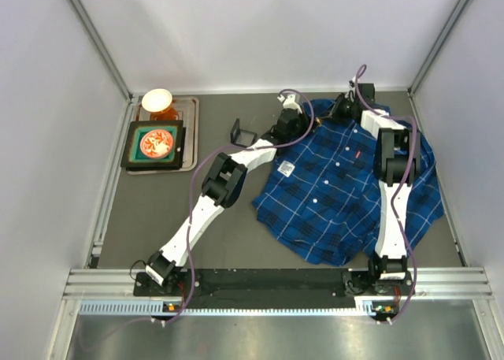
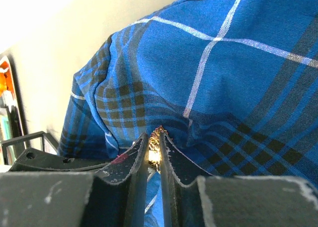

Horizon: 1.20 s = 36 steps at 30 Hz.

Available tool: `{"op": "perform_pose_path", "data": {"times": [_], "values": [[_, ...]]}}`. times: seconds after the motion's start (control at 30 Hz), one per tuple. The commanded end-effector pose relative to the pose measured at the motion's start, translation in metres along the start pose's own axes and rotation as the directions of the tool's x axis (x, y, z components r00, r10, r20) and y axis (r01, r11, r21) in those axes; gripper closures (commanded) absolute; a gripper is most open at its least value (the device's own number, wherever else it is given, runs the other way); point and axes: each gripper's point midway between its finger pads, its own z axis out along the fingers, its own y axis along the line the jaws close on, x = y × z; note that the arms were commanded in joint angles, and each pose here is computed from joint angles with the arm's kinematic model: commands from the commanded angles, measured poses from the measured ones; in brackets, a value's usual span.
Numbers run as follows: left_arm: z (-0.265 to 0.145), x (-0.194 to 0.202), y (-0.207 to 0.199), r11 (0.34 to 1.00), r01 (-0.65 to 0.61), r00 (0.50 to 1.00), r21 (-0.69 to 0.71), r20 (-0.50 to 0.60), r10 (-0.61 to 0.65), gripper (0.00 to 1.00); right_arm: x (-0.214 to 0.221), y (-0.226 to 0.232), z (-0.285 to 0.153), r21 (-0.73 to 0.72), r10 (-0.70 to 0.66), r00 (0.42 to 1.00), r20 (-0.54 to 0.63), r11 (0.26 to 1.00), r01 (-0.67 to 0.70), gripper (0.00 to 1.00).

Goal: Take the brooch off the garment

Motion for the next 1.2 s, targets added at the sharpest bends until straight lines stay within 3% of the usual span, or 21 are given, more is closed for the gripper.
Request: {"op": "perform_pose_path", "data": {"times": [0.0, 0.27, 0.5, 1.0, 1.17], "values": [[-0.009, -0.037, -0.053, 0.995, 0.071, 0.997, 0.077, 0.027, -0.073, 1.00, 0.009, 0.008, -0.002, 0.060, -0.074, 0.997, 0.005, 0.995, 0.073, 0.84], [-0.011, -0.036, -0.064, 0.987, 0.081, 0.996, 0.142, 0.015, -0.084, 1.00, 0.012, 0.007, -0.008, 0.203, -0.116, 0.993, 0.036, 0.973, 0.107, 0.82], [-0.015, -0.030, -0.051, 0.993, 0.067, 0.998, 0.095, 0.007, -0.068, 1.00, -0.009, 0.013, -0.016, 0.149, -0.053, 0.995, 0.082, 0.988, 0.041, 0.83], [-0.015, -0.030, -0.043, 0.995, 0.064, 0.998, 0.074, 0.001, -0.064, 1.00, -0.024, 0.027, -0.033, 0.101, -0.097, 0.981, 0.166, 0.992, 0.081, 0.87], [-0.016, -0.029, -0.045, 0.994, 0.062, 0.998, 0.085, -0.003, -0.062, 1.00, -0.028, 0.027, -0.033, 0.109, -0.118, 0.977, 0.177, 0.989, 0.100, 0.83]]}}
